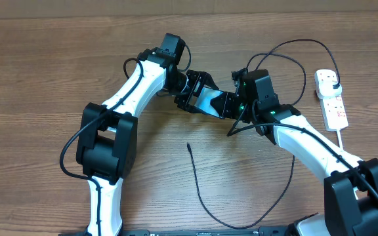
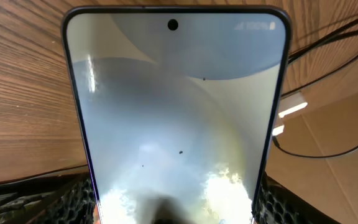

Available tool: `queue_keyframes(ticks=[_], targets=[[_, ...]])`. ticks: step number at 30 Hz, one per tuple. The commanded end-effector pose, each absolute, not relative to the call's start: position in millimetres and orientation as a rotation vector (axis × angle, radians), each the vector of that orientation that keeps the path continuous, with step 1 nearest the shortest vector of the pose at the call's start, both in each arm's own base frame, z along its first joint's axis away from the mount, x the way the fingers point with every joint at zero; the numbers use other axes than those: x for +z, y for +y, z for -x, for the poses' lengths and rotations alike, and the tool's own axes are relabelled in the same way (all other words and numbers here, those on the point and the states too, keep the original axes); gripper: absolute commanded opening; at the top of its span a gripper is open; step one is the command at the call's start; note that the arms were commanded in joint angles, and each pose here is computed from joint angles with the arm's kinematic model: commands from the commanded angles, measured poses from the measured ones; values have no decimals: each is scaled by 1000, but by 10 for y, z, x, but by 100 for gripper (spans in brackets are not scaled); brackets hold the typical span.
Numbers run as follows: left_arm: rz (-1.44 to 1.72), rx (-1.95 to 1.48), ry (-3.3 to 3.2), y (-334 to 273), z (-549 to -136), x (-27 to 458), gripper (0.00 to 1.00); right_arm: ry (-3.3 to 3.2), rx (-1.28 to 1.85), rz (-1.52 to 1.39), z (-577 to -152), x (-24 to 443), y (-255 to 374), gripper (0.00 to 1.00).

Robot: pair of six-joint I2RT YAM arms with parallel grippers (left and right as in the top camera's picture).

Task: Plug charger to phone and switch on socket
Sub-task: 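Open the left gripper and release the phone to the right gripper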

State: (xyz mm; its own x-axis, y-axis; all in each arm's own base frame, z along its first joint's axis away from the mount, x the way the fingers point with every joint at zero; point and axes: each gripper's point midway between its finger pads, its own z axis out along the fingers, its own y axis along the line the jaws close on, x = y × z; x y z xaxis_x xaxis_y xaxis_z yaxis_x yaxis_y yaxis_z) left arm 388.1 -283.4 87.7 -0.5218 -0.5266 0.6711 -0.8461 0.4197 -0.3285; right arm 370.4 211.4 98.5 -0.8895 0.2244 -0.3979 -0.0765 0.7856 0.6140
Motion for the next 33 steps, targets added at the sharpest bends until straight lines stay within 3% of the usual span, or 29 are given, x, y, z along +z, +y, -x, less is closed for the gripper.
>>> queue_keyframes(ticks=[1, 9, 10, 14, 15, 16, 28, 33], targets=[[-1117, 956, -2195, -2937, -3904, 1000, 4, 2493, 946, -68, -3722, 1091, 2212, 12], [-1117, 956, -2196, -2936, -3905, 999, 4, 2493, 946, -68, -3722, 1091, 2212, 4], [-1117, 956, -2196, -2936, -3906, 998, 8, 2493, 946, -68, -3722, 1091, 2212, 4], [-1126, 949, -2217, -2913, -3925, 974, 85, 2493, 946, -68, -3722, 1091, 2212, 4], [-1128, 946, -2223, -2904, -3930, 967, 96, 2493, 946, -67, -3722, 1092, 2212, 4], [-1129, 947, -2223, -2901, -3932, 966, 100, 2493, 946, -67, -3722, 1092, 2212, 4], [-1067, 1034, -2225, -2759, -4032, 1042, 100, 2478, 867, -108, -3808, 1069, 2111, 4], [-1034, 1116, -2277, -2550, -4166, 1149, 100, 2465, 899, -310, -3911, 1087, 1962, 4]])
